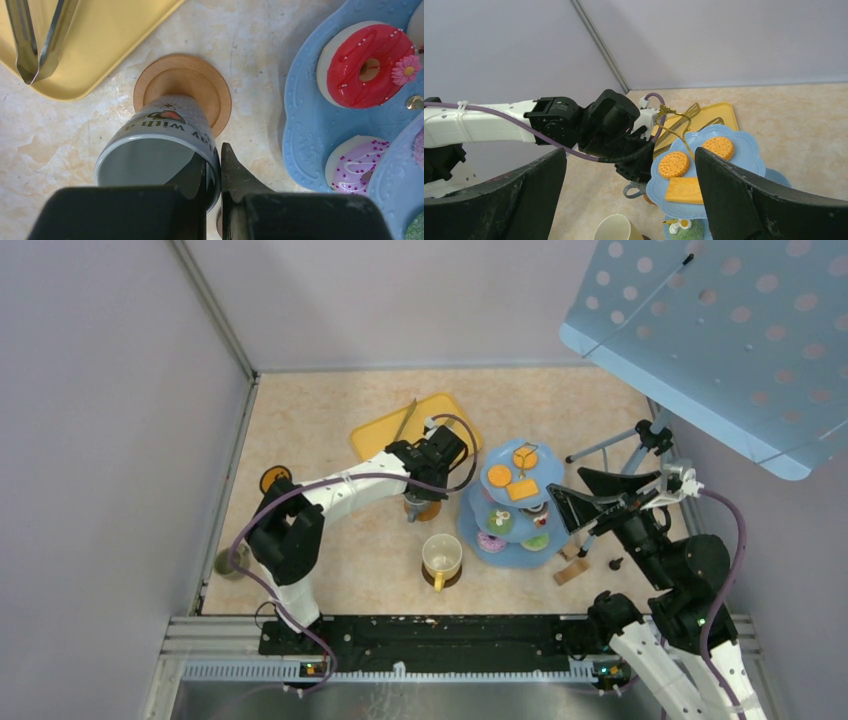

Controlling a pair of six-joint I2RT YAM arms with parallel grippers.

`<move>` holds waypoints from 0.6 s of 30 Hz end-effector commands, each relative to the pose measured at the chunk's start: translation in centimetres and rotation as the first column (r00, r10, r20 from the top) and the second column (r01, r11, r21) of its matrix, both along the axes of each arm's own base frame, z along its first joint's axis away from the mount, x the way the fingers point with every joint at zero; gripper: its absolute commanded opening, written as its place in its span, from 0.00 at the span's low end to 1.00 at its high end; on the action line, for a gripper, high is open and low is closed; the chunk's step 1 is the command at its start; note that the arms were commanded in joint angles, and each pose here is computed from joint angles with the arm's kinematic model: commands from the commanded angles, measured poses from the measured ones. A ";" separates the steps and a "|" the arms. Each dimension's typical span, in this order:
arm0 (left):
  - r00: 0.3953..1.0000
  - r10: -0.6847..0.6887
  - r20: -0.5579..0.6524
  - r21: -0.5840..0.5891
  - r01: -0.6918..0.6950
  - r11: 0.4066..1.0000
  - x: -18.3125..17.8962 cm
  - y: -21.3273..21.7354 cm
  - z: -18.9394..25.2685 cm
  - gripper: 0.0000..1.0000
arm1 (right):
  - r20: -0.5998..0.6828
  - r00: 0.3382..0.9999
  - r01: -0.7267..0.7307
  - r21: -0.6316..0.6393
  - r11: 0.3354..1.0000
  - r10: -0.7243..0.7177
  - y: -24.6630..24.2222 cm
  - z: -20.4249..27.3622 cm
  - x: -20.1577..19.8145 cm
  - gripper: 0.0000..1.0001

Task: Serve the afternoon tea

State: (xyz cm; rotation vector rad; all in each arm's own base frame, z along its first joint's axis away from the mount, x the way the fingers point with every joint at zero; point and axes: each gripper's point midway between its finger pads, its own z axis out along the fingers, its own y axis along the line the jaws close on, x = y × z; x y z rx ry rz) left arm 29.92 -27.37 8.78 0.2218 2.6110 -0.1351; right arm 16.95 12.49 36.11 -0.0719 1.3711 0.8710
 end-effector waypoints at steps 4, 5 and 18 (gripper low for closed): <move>0.998 -0.020 0.052 -0.066 0.024 0.998 1.3 -2.0 1.9 0.05 | 0.045 0.999 0.015 0.016 1.000 -0.016 -0.5 1.4 -0.4 0.97; 0.998 -0.021 0.051 -0.071 0.025 0.997 1.3 -2.0 1.9 0.11 | 0.044 0.999 0.012 0.017 1.000 -0.013 -0.4 1.4 -0.4 0.97; 0.936 0.011 0.353 0.002 -0.013 1.000 1.9 4.5 14.8 0.78 | 0.046 0.999 0.011 0.017 1.000 -0.012 -0.4 1.3 -0.3 0.97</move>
